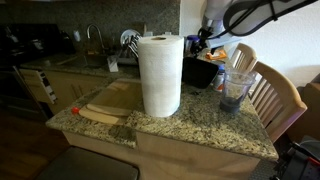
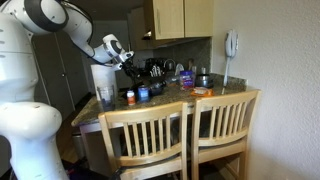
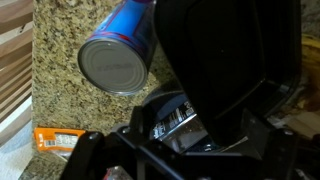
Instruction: Move the black bowl to the right
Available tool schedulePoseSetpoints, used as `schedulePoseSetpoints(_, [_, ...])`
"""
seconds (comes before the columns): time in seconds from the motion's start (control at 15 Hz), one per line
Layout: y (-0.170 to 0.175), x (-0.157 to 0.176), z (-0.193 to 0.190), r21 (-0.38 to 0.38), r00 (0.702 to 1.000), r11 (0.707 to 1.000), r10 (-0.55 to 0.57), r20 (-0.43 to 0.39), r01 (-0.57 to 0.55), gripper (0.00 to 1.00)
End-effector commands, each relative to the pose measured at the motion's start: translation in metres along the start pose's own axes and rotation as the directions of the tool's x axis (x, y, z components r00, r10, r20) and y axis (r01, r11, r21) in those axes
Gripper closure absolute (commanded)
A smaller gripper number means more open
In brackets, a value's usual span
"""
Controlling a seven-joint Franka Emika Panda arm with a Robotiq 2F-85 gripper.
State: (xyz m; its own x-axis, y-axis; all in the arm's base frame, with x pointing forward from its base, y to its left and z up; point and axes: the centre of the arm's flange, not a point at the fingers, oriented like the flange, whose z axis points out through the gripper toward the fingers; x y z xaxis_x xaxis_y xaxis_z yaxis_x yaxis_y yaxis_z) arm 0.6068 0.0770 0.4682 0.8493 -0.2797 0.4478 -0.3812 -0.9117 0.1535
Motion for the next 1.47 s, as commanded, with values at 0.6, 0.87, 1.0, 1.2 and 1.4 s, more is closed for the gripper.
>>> schedulePoseSetpoints(0.6, [-0.018, 0.008, 0.058, -0.177, 0.993, 0.984, 0.024, 0.112, -0.003, 0.0])
schedulePoseSetpoints(0.87, [-0.017, 0.004, 0.058, -0.159, 0.994, 0.987, 0.043, 0.103, -0.026, 0.0])
schedulePoseSetpoints(1.0, [-0.017, 0.004, 0.057, -0.154, 0.994, 0.988, 0.043, 0.103, -0.027, 0.26])
schedulePoseSetpoints(1.2, [-0.015, 0.006, 0.054, -0.157, 0.995, 0.987, 0.051, 0.091, -0.036, 0.47])
schedulePoseSetpoints(1.4, [-0.012, 0.008, 0.051, -0.163, 0.995, 0.986, 0.054, 0.08, -0.04, 0.68])
